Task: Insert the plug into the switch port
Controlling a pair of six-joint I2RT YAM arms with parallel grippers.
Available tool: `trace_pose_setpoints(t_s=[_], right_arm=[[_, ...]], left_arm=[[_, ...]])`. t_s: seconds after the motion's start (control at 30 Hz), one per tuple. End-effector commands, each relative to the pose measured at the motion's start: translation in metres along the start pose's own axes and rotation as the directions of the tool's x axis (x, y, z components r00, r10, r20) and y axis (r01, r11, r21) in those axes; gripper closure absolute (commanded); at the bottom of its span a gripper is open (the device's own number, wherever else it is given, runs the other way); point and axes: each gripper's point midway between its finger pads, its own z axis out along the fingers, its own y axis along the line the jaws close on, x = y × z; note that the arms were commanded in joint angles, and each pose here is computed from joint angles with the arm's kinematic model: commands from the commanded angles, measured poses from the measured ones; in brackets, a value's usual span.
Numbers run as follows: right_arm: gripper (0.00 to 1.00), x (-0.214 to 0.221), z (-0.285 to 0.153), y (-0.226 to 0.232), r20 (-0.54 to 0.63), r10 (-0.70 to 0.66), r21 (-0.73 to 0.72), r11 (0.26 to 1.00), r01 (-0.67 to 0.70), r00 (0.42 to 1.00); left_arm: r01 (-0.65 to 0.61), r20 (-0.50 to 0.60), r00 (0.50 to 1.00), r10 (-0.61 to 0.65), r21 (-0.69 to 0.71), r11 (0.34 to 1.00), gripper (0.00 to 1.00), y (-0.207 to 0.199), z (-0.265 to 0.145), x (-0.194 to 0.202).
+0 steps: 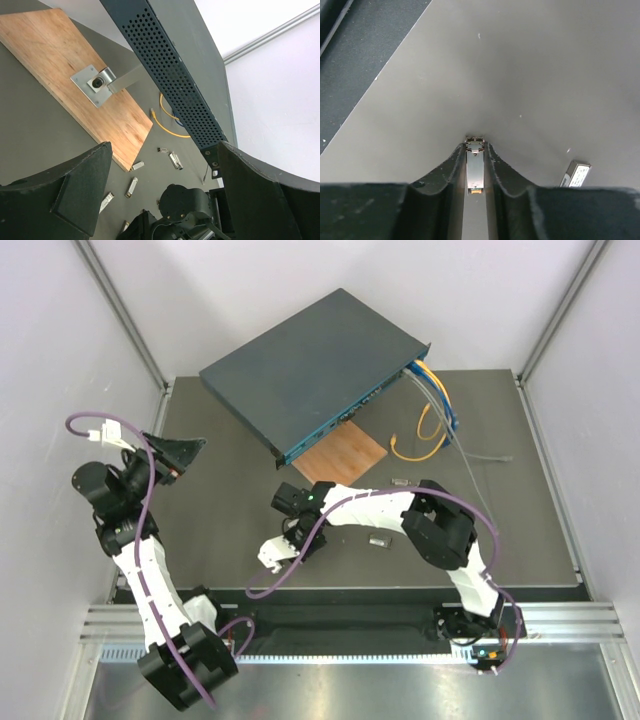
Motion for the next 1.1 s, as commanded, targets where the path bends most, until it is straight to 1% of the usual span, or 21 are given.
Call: trace_pose_setpoints(t_s=[0.0,0.03,0.1,0.13,0.27,0.4,0.5,0.6,0.63,0.67,0.7,0.73,0.77,0.8,0.83,0.87,0.9,0.93,1.0,1.03,1.07], right_arm=[[0.83,0.008,0.010,0.031,-0.028,0.026,-0.102,0.994,-0.029,0.999],[0.89,0.002,0.002,0.028,-0.010,0.027,-0.070,0.997,-0.028,1.000],[0.97,-0.003,-0.007,0.032,0.012,0.036,-0.049,0.998,-0.036,0.999],[1.00,-0.013,-0.022,0.027,0.039,0.042,0.001,0.999,-0.042,0.998],[1.00,-0.043,-0.066,0.023,0.147,0.094,0.084,0.991,-0.107,0.985],[1.00,-0.065,-0.120,0.016,0.270,0.169,0.146,0.966,-0.214,0.948],[1.00,-0.067,-0.166,0.011,0.375,0.253,0.144,0.934,-0.326,0.892],[1.00,-0.059,-0.218,0.001,0.511,0.329,0.136,0.881,-0.453,0.794],[1.00,-0.044,-0.244,-0.004,0.564,0.373,0.143,0.835,-0.532,0.737],[1.00,-0.048,-0.259,-0.002,0.625,0.370,0.107,0.831,-0.545,0.687],[1.00,-0.047,-0.276,-0.009,0.673,0.345,0.125,0.819,-0.560,0.654],[1.00,-0.038,-0.303,-0.010,0.726,0.360,0.127,0.767,-0.629,0.586],[1.00,-0.035,-0.311,-0.008,0.756,0.361,0.108,0.753,-0.649,0.545],[1.00,-0.032,-0.322,-0.009,0.781,0.352,0.115,0.731,-0.672,0.516],[1.00,-0.030,-0.354,-0.013,0.830,0.290,0.161,0.693,-0.703,0.476],[1.00,-0.024,-0.362,-0.014,0.844,0.283,0.172,0.661,-0.731,0.455],[1.00,-0.016,-0.365,-0.015,0.855,0.290,0.169,0.627,-0.760,0.429],[1.00,-0.006,-0.381,-0.013,0.876,0.285,0.168,0.575,-0.801,0.388],[1.00,0.007,-0.392,-0.007,0.900,0.277,0.157,0.517,-0.842,0.338],[1.00,0.020,-0.412,-0.009,0.931,0.251,0.130,0.450,-0.883,0.265],[1.00,0.031,-0.411,-0.007,0.942,0.255,0.100,0.409,-0.907,0.218]], left_arm=[[-0.070,0.028,0.997,0.069,0.031,0.997,0.10,-0.021,-0.001,-0.015],[-0.069,0.032,0.997,0.068,0.031,0.997,0.10,-0.022,-0.002,-0.016],[-0.070,0.045,0.997,0.068,0.036,0.997,0.09,-0.027,-0.002,-0.020],[-0.066,0.052,0.997,0.064,0.038,0.997,0.09,-0.028,-0.002,-0.022],[-0.060,0.115,0.992,0.048,0.099,0.993,0.08,-0.050,-0.003,-0.035],[-0.189,0.214,0.964,0.158,0.131,0.973,0.06,-0.084,-0.006,-0.064],[-0.295,0.256,0.933,0.251,0.149,0.944,0.06,-0.114,-0.006,-0.083],[-0.416,0.287,0.889,0.357,0.178,0.892,0.07,-0.143,0.001,-0.091],[-0.397,0.254,0.904,0.345,0.194,0.897,0.07,-0.146,0.010,-0.083],[-0.415,0.282,0.890,0.359,0.173,0.893,0.07,-0.152,0.015,-0.090],[-0.469,0.293,0.863,0.412,0.163,0.868,0.07,-0.154,0.022,-0.090],[-0.470,0.262,0.873,0.412,0.219,0.855,0.07,-0.166,0.032,-0.072],[-0.509,0.282,0.848,0.450,0.194,0.838,0.07,-0.167,0.043,-0.075],[-0.509,0.268,0.851,0.452,0.207,0.835,0.07,-0.170,0.052,-0.069],[-0.497,0.232,0.865,0.445,0.266,0.826,0.09,-0.183,0.063,-0.050],[-0.487,0.206,0.872,0.444,0.260,0.834,0.09,-0.180,0.076,-0.047],[-0.507,0.206,0.860,0.466,0.257,0.822,0.10,-0.185,0.087,-0.040],[-0.508,0.176,0.861,0.477,0.314,0.802,0.10,-0.203,0.096,-0.017],[-0.539,0.124,0.838,0.531,0.335,0.773,0.10,-0.215,0.122,0.008],[-0.546,0.110,0.832,0.543,0.335,0.768,0.10,-0.217,0.131,0.014],[-0.569,0.086,0.812,0.577,0.335,0.751,0.10,-0.217,0.146,0.021]])
